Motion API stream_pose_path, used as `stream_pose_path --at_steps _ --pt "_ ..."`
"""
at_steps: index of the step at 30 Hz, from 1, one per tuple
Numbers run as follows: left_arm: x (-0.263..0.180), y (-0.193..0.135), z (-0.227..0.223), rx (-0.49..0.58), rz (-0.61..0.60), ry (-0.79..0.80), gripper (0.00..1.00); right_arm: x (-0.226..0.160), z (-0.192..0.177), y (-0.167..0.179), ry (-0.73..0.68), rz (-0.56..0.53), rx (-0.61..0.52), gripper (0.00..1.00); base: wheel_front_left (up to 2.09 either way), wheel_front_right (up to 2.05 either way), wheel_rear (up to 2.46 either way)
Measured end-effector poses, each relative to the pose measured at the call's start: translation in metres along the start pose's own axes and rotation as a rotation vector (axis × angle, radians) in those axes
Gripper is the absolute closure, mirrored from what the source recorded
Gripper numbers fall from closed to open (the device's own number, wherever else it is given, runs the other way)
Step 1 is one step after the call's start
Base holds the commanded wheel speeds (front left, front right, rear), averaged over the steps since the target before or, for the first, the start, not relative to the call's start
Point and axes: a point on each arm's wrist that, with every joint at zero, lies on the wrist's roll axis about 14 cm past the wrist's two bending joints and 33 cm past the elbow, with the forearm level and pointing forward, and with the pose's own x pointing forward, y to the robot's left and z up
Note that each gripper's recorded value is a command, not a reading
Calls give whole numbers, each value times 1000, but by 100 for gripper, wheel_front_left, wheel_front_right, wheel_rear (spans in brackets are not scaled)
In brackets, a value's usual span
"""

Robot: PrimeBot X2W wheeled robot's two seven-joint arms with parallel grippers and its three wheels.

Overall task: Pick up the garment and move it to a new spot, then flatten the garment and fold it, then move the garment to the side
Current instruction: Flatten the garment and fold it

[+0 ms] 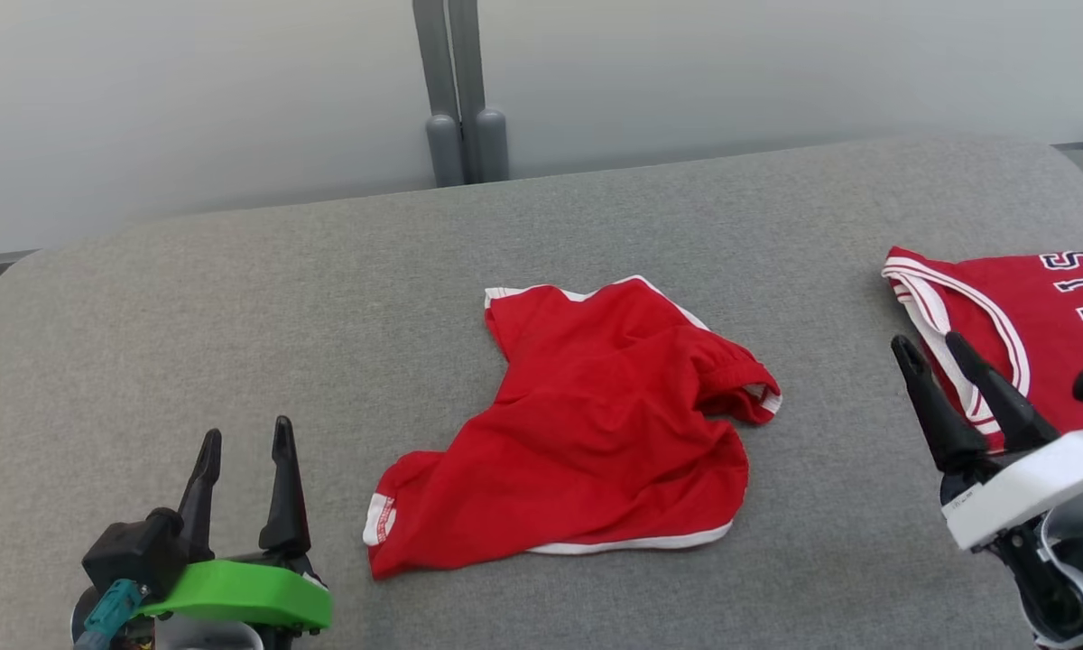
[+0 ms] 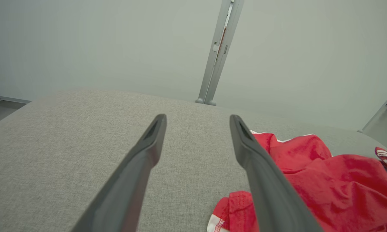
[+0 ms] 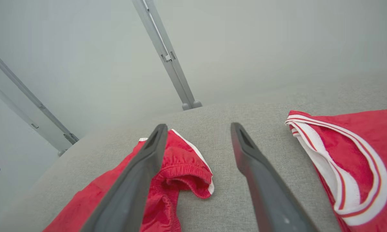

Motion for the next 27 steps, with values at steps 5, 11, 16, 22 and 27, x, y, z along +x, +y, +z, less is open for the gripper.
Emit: stream_pose_path --at_steps 5,11,16,22,27 --pt "2 -4 6 9 -13 -22 0 -16 -12 -6 -88 -57 -46 0 0 0 0" --pt "-3 -1 4 27 -7 -16 0 -18 -39 -1 -53 -75 -61 0 0 0 0" --pt "-5 -3 1 36 -23 -5 0 -13 -45 4 -44 -66 -64 0 0 0 0" --pt "-17 -20 -34 34 -106 207 0 -7 -39 5 -61 -55 -80 0 0 0 0" --pt "-40 -26 -70 44 -176 424 0 -4 -43 4 -46 -53 -85 0 0 0 0"
